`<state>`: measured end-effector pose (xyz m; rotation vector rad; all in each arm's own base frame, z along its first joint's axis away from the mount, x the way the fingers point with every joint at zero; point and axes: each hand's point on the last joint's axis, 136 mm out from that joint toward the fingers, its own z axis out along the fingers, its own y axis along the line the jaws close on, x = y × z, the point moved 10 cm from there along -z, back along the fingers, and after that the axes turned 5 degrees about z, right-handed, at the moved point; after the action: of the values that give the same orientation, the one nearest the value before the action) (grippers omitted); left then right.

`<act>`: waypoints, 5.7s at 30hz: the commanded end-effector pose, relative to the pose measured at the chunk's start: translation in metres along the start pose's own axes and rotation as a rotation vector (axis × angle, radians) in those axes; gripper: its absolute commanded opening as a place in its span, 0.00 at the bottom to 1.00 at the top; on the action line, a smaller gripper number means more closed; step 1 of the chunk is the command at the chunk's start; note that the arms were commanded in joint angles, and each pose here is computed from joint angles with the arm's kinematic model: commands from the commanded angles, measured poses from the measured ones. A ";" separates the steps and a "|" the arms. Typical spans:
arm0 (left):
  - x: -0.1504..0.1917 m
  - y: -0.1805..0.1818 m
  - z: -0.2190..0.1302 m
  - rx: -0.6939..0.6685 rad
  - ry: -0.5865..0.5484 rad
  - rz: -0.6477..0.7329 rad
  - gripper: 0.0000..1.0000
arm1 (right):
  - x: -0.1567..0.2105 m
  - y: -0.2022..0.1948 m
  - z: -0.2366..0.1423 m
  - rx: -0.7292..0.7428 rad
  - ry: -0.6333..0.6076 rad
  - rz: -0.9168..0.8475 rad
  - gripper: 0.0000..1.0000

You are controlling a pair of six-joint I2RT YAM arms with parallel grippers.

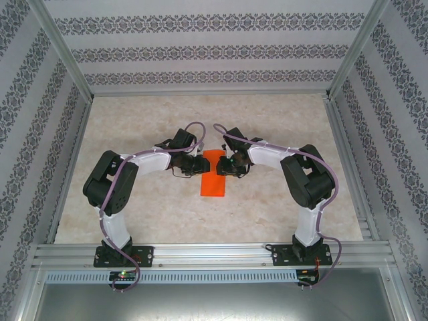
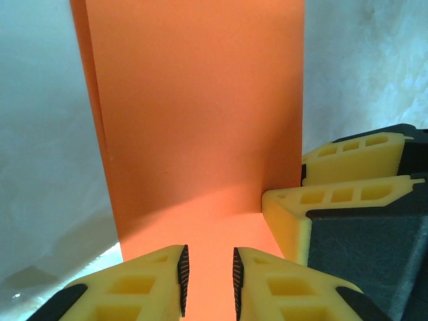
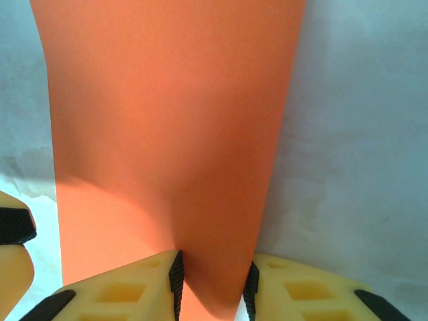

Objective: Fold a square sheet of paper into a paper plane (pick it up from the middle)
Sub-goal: Hold the square sheet of paper at the center of the table, then fold the square sheet of paper in half at the center of the table.

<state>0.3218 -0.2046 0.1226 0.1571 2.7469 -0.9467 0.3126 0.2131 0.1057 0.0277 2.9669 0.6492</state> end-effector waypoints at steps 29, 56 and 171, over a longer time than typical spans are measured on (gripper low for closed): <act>-0.006 -0.011 -0.007 -0.008 -0.021 0.038 0.28 | 0.017 -0.029 0.023 0.153 0.061 0.018 0.33; -0.009 -0.014 -0.024 -0.090 -0.069 0.049 0.28 | 0.015 -0.028 0.024 0.170 0.069 -0.017 0.34; 0.032 0.048 0.048 -0.260 0.177 0.028 0.17 | -0.023 -0.040 0.017 -0.285 -0.030 0.179 0.11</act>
<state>0.3310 -0.2155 0.0960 0.2702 2.7810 -0.8678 0.3352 0.1914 0.0883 0.2806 2.8098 1.1445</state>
